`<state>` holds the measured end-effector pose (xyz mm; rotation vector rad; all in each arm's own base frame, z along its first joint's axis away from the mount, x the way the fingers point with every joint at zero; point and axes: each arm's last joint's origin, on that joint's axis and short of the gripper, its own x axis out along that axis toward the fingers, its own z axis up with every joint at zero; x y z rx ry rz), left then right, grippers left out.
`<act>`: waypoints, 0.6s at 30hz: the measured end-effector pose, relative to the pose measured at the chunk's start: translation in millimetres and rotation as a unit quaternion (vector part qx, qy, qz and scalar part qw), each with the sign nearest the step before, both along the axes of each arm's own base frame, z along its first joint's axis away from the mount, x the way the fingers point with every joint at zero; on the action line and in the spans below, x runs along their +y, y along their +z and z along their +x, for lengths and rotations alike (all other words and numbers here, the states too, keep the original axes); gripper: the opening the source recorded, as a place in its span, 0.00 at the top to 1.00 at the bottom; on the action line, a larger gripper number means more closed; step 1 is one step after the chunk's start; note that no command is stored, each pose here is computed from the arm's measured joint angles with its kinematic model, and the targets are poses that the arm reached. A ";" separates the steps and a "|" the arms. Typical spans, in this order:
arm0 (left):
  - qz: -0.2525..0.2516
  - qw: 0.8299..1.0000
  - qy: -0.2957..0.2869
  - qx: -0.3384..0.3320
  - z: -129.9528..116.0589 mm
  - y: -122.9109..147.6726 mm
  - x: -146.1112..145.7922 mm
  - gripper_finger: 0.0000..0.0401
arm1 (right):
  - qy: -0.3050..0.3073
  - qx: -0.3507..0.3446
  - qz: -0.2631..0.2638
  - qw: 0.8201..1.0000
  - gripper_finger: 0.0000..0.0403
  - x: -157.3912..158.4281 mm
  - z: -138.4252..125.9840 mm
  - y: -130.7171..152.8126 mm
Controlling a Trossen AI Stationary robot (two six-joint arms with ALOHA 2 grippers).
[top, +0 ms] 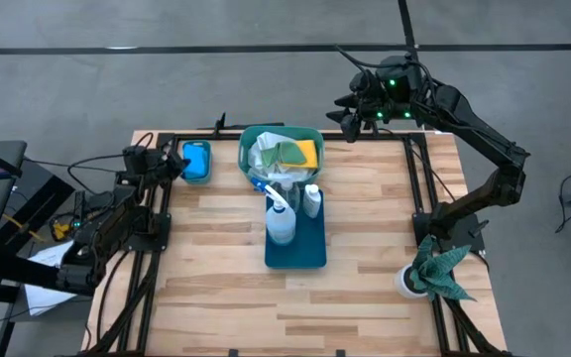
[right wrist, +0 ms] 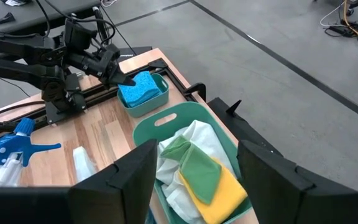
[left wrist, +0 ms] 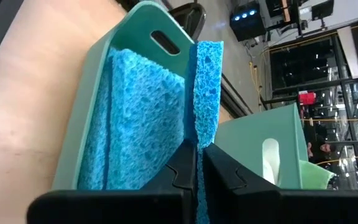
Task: Pick & Place Kitchen Items
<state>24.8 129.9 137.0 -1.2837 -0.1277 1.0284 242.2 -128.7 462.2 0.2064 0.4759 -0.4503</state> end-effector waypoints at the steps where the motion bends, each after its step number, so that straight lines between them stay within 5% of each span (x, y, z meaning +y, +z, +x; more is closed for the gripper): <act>1: 0.002 1.000 0.000 0.000 0.0 0.3 0.3 0.99 | 0.000 0.000 0.000 1.000 0.47 0.0 0.0 0.0; 18: -0.003 1.000 0.002 0.001 -0.1 -0.5 -0.1 0.95 | 0.001 0.000 -0.001 1.000 0.47 0.1 -0.1 0.1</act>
